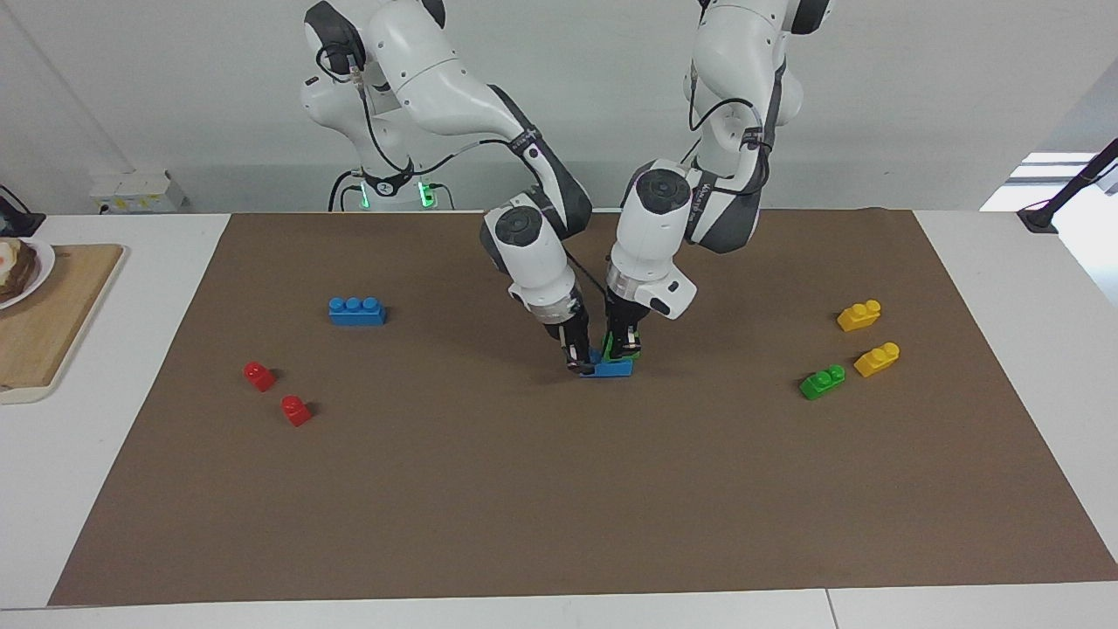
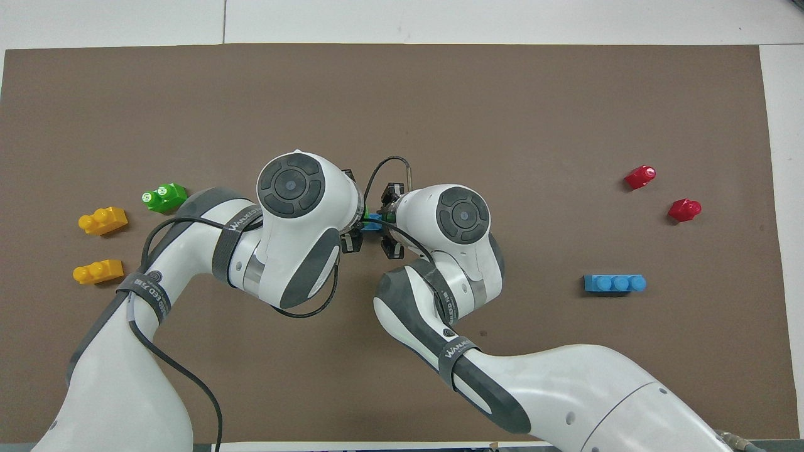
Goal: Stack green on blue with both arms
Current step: 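Press the green brick down onto the blue brick with the left gripper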
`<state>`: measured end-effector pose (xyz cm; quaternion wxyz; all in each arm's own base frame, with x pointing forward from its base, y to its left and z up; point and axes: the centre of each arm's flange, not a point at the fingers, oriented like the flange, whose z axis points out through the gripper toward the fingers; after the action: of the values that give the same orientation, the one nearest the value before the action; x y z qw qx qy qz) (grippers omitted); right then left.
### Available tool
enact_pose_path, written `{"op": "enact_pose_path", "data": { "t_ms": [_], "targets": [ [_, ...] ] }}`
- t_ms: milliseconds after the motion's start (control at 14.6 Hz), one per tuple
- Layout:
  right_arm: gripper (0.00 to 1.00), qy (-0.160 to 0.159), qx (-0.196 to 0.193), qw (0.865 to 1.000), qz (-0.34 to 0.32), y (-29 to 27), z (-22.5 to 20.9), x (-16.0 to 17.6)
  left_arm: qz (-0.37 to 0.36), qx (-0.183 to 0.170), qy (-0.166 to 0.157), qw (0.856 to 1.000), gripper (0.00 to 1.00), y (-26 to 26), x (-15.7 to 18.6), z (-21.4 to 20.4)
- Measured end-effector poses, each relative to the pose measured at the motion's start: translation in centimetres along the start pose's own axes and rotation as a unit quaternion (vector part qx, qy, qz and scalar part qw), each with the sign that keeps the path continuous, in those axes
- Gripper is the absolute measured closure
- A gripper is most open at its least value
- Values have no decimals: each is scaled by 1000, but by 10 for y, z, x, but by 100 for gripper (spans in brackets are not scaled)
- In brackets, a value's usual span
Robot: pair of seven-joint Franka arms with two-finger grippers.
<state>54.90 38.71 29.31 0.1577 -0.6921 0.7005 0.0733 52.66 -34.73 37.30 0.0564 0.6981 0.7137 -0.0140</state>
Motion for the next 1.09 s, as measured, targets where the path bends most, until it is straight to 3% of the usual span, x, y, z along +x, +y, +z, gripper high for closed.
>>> {"op": "enact_pose_path", "data": {
  "t_ms": [1094],
  "targets": [
    [66,0,0,1000,1,0,0,0,77,-2,-4,997,66,-10,-3,21]
  ]
}}
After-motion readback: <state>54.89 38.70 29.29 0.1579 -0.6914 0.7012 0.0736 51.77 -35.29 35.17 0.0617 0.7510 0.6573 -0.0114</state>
